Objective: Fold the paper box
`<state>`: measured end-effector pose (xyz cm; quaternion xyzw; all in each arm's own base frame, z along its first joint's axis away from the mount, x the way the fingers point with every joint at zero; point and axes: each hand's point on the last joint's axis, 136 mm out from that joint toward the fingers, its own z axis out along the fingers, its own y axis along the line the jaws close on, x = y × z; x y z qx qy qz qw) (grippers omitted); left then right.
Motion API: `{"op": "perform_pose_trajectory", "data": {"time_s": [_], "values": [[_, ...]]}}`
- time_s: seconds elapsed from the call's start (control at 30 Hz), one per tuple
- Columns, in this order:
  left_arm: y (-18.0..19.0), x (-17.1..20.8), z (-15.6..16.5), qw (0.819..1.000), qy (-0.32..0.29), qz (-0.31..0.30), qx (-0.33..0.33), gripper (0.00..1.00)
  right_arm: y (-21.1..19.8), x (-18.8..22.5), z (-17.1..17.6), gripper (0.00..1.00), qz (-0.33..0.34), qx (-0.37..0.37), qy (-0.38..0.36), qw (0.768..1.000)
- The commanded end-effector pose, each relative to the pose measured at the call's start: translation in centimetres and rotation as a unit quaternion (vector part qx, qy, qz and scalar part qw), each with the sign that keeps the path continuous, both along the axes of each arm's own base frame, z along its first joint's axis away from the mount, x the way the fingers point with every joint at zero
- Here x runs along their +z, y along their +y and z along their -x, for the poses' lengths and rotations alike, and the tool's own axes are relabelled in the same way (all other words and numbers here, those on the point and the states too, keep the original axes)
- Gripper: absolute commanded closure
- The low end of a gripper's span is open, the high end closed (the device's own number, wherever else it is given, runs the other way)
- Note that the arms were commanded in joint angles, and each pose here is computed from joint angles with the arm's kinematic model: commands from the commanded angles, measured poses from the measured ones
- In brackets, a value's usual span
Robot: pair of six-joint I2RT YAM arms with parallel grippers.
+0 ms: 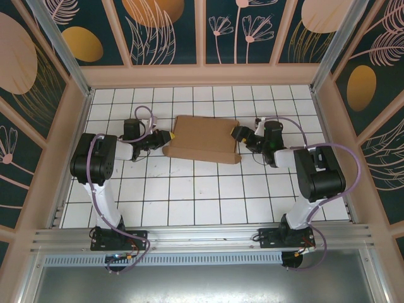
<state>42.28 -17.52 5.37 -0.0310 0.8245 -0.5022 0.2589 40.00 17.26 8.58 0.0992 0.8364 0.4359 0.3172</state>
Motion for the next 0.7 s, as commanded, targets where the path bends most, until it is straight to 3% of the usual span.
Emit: {"op": "perform_pose_trajectory", "data": {"time_s": [0.0,0.53,0.67], "values": [[1.0,-4.1,1.1,0.997,0.070,-0.014,0.024,0.88,0.5,-1.0,0.7,0.16,-0.021,0.013,0.020,0.999],[1.4,-4.9,1.0,0.996,0.088,0.008,0.030,0.89,3.2,-1.5,1.3,0.12,-0.083,0.063,0.040,0.994],[1.4,-4.7,1.0,0.996,0.083,0.005,0.028,0.88,3.9,0.3,1.3,0.17,-0.116,0.078,0.016,0.990]]}}
